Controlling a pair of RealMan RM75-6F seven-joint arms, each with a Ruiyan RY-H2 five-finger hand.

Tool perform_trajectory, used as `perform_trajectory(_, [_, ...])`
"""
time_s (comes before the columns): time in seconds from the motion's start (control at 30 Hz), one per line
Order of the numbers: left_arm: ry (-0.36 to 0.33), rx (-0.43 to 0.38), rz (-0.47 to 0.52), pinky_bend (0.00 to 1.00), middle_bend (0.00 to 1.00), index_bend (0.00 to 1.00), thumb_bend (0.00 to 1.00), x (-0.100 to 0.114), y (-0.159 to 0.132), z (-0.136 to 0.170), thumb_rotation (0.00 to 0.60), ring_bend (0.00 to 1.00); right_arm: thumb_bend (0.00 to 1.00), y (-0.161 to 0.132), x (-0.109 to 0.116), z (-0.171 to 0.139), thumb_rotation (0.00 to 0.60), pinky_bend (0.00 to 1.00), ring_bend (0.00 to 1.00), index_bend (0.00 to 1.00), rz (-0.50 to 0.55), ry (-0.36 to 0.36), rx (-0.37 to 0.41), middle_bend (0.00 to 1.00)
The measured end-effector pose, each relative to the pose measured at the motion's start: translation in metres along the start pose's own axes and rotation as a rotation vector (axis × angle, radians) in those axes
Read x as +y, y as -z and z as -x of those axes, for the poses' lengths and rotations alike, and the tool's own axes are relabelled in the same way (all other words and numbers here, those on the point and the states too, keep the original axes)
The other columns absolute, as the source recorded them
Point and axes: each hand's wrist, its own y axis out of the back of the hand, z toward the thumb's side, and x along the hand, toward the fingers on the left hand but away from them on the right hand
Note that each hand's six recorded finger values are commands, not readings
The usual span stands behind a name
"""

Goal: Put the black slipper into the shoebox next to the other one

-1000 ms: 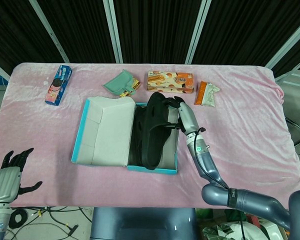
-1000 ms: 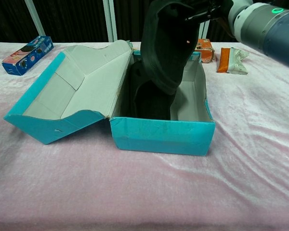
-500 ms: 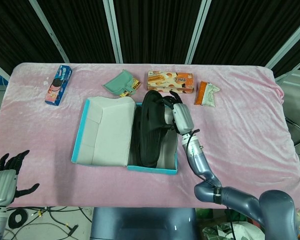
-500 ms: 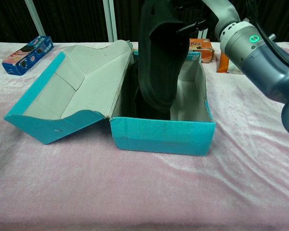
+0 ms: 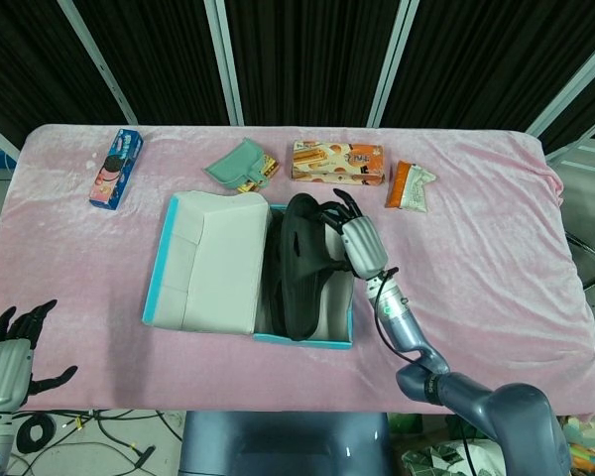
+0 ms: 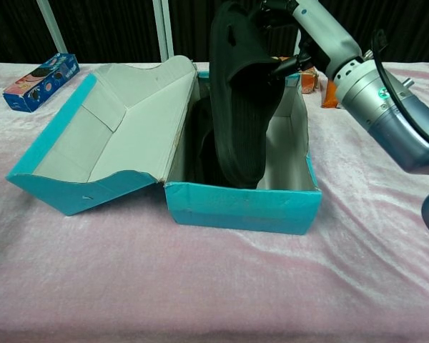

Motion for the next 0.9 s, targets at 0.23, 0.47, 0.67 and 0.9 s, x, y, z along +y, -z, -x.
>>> perform_trajectory(0.23, [0.003,-0.014,0.003,0.0,0.15,0.1,0.0,-0.002,-0.005,-0.004,0.6,0.16,0.09,0.01,-0.006,-0.006,0.6,0.1,0.25,0.57,-0.015,-0.042,-0.01,0.52])
perform_trajectory(0.47, [0.005,-0.016,0.004,0.0,0.15,0.1,0.0,-0.002,-0.005,-0.005,0.6,0.16,0.08,0.01,-0.001,0.0,0.6,0.1,0.25,0.57,-0.008,-0.009,-0.016,0.52])
perform_trajectory(0.67, [0.007,-0.007,0.007,0.0,0.15,0.1,0.0,-0.003,-0.003,-0.004,0.6,0.16,0.08,0.005,0.002,0.009,0.6,0.1,0.25,0.57,-0.02,0.006,0.001,0.52])
perform_trajectory(0.9, [0.006,0.0,0.01,0.0,0.15,0.1,0.0,-0.004,0.0,-0.003,0.6,0.16,0.08,0.008,0.009,0.016,0.6,0.1,0.25,0.57,-0.057,0.026,0.004,0.52])
